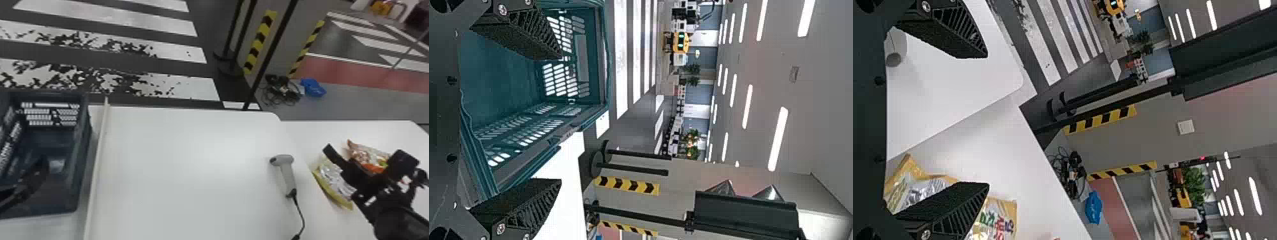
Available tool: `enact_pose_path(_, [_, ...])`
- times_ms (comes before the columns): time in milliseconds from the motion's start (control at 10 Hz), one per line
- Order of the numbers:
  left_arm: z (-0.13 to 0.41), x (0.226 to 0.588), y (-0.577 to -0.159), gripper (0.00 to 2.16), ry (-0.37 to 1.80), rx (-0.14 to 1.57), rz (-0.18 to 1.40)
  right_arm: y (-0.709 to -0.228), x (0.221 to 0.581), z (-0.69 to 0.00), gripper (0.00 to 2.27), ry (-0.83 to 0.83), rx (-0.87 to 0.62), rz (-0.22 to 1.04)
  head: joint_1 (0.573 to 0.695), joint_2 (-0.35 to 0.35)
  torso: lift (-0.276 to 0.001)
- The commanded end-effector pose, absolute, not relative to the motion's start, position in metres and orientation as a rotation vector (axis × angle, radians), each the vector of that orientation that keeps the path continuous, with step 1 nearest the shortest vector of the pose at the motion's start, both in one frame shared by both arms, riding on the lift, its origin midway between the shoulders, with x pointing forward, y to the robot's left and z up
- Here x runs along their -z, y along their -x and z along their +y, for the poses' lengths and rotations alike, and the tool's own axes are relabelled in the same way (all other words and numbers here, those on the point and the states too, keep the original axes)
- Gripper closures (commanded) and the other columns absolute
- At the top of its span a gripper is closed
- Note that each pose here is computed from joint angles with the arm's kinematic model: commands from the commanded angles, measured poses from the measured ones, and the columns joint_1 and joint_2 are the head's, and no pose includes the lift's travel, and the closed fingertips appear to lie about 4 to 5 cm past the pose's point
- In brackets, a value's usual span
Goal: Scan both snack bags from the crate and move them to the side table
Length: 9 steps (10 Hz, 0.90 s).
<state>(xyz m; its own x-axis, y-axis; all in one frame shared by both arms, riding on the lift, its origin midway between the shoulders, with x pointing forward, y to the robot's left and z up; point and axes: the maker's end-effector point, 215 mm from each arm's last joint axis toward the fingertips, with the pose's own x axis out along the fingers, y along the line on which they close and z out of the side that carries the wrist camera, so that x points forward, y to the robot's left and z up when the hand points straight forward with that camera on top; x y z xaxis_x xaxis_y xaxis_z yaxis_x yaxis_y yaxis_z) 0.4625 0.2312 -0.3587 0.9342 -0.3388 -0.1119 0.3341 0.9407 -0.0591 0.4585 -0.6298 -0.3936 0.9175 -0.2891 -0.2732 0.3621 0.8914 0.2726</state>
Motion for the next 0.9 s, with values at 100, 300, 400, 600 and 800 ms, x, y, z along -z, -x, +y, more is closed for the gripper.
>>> enact_pose_path(100, [0.228,0.348,-0.462,0.12,0.043,0.334,0.103,-0.469,0.361,-0.550,0.06,-0.176,0.267,0.150,0.695,-0.350,-0.099])
enact_pose_path(300, [0.225,0.342,-0.460,0.12,0.046,0.319,0.097,-0.475,0.335,-0.480,0.06,-0.046,0.222,0.071,0.695,-0.350,-0.099])
enact_pose_path(400, [0.227,0.344,-0.459,0.13,0.049,0.300,0.106,-0.473,0.329,-0.443,0.06,-0.008,0.185,0.046,0.695,-0.342,-0.099])
enact_pose_path(600, [0.229,0.351,-0.457,0.13,0.057,0.255,0.123,-0.462,0.318,-0.368,0.06,0.051,0.120,-0.029,0.695,-0.250,-0.099])
enact_pose_path(800, [0.225,0.361,-0.450,0.14,0.060,0.244,0.143,-0.450,0.315,-0.310,0.06,0.046,0.072,-0.086,0.695,-0.172,-0.099])
